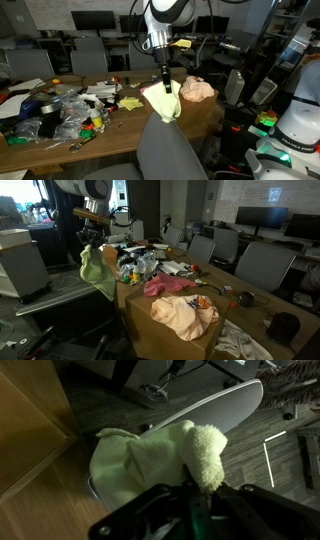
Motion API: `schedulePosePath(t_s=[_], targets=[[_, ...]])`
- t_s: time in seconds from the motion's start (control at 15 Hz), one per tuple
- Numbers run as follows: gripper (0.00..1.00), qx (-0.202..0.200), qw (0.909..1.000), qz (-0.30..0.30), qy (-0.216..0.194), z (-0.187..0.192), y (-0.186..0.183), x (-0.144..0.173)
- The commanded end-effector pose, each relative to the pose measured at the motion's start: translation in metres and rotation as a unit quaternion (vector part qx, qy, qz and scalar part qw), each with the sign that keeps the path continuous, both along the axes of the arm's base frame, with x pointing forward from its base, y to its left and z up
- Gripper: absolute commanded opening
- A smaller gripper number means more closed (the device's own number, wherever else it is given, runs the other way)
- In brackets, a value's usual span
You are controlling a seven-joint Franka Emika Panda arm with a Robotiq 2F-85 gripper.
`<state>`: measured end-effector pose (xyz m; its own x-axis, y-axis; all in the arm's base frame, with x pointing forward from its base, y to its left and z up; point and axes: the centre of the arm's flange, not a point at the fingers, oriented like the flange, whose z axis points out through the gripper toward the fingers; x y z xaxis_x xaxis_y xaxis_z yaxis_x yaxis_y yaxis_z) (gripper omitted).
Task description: Put the three towels on the headrest of the grey chair
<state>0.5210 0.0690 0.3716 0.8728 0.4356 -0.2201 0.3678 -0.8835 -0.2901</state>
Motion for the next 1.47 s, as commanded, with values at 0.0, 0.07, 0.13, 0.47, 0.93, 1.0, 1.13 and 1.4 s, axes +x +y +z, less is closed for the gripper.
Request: schedulePosePath(t_s=[0.0,0.07,0.13,0.47,0.93,1.0,1.13,1.4], targets=[[0.03,-0.022,0.9996,-0.014,-0.010,-0.004,0.000,-0.002],[0.03,-0.027,0.9994,-0.021,-0.009,-0.007,-0.001,-0.001],[0.03,-0.035,0.9989,-0.027,-0.014,-0.009,-0.002,0.001],[0.03,-0.110,0.9894,-0.071,-0.064,-0.035,-0.014,0.024],[0.03,-0.194,0.9689,-0.142,-0.060,-0.071,-0.044,0.044],[0.03,-0.196,0.9677,-0.146,-0.061,-0.069,-0.043,0.043],[0.03,-0.206,0.9642,-0.151,-0.072,-0.065,-0.042,0.042],[0.04,-0.210,0.9681,-0.124,-0.056,-0.052,-0.038,0.034]])
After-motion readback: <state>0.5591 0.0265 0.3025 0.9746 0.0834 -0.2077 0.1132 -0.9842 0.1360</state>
